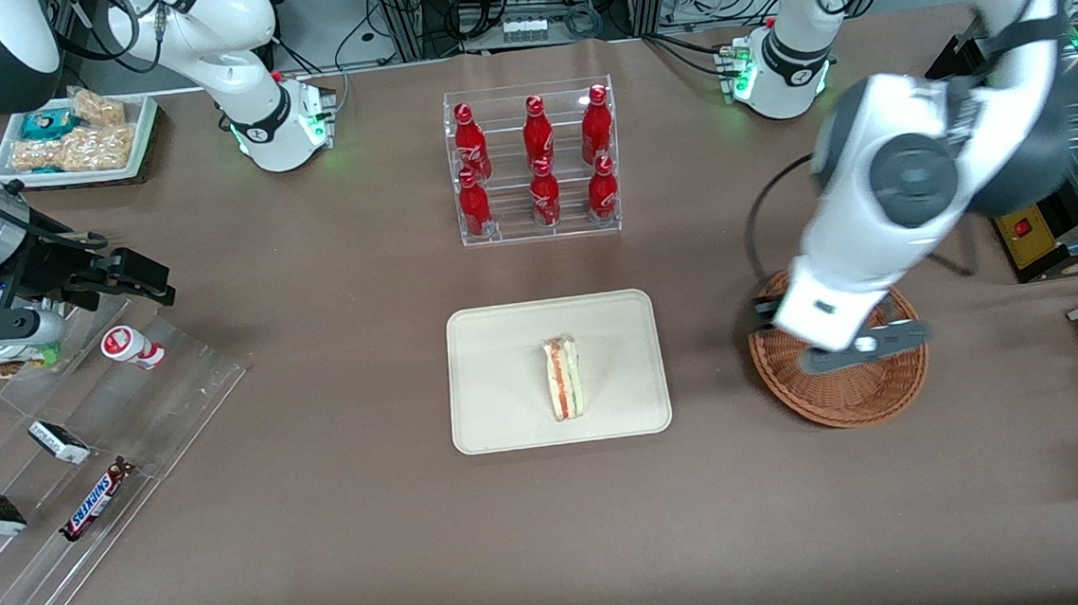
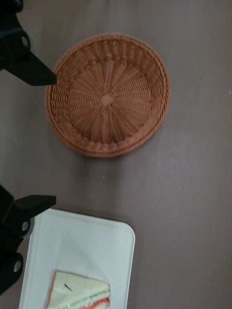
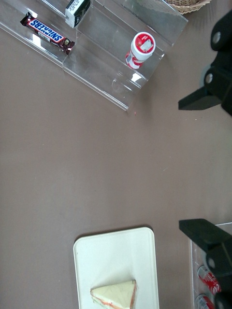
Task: Place sandwich from basket to tray
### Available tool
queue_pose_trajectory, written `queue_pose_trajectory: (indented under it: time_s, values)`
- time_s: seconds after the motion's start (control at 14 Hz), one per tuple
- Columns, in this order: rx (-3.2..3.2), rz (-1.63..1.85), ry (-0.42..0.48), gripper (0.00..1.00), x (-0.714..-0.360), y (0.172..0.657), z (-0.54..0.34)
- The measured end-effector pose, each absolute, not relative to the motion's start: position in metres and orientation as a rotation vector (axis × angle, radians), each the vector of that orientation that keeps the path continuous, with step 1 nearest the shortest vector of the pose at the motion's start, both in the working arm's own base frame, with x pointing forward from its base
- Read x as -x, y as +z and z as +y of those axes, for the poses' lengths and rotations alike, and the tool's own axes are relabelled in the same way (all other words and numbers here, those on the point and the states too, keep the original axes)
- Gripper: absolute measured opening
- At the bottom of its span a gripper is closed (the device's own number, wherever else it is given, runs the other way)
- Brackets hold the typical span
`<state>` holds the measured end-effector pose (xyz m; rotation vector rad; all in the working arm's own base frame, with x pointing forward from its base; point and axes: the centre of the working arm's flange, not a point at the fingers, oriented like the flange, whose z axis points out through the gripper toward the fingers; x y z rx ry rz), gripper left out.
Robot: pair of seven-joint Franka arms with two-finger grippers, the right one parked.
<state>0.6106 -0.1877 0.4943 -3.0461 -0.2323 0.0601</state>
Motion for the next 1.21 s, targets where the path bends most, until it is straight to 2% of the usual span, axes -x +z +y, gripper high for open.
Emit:
queue_pose_trajectory:
  time_s: [0.43, 0.71, 1.0, 1.21]
  values:
    - [3.022, -0.208, 0.077, 1.00, -0.583, 0.543, -0.142]
    - [3.054, -0.033, 0.089, 1.00, -0.561, 0.596, -0.056]
    - [3.084, 0.120, 0.019, 1.00, -0.540, 0.636, -0.005]
    - [3.100, 0.108, -0.060, 1.00, -0.546, 0.640, 0.002]
